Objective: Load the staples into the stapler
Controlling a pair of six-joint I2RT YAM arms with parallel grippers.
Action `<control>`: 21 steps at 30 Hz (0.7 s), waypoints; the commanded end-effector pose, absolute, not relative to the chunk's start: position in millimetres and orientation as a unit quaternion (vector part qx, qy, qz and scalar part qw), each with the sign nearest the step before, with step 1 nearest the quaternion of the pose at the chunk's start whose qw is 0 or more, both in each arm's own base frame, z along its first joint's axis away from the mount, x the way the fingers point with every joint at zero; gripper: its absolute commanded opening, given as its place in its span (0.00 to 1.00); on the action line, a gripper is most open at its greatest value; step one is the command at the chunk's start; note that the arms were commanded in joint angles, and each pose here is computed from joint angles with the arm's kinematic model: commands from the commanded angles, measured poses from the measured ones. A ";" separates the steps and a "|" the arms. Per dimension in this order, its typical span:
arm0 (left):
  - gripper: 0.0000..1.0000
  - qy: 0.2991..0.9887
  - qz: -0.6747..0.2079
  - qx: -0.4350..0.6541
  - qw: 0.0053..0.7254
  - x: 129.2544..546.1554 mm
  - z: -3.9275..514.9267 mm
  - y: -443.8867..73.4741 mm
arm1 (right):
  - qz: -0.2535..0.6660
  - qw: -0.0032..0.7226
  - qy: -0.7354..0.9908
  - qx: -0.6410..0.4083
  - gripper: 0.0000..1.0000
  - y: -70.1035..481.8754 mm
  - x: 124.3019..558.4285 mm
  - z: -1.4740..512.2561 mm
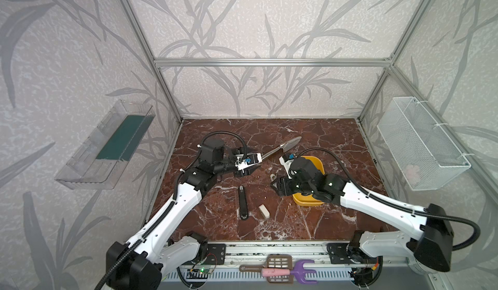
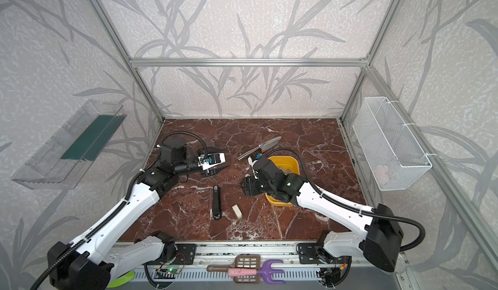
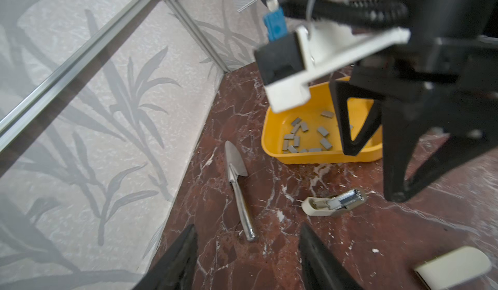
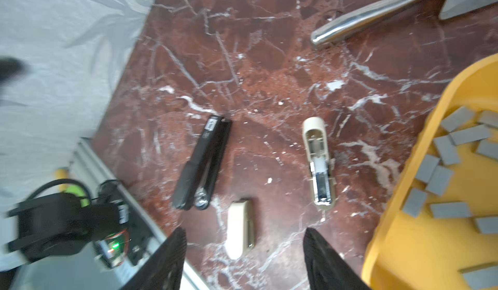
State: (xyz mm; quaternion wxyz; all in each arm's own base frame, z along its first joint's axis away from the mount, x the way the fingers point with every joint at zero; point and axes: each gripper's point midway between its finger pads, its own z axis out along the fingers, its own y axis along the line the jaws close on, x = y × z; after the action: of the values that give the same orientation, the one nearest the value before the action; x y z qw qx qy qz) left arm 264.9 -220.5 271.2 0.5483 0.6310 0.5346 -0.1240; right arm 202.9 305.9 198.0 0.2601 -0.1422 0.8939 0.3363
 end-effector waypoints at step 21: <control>0.58 0.479 -0.059 0.799 0.359 177.7 194.7 -223.7 | 0.393 0.280 0.872 -0.075 0.78 271.6 156.5 243.3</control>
State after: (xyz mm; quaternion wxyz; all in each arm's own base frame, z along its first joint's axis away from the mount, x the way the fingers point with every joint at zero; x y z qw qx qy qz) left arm 181.3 -231.0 207.6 0.3800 0.7841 0.4856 -0.0706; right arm 153.6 279.5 241.0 0.2604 -0.0818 0.8775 0.3944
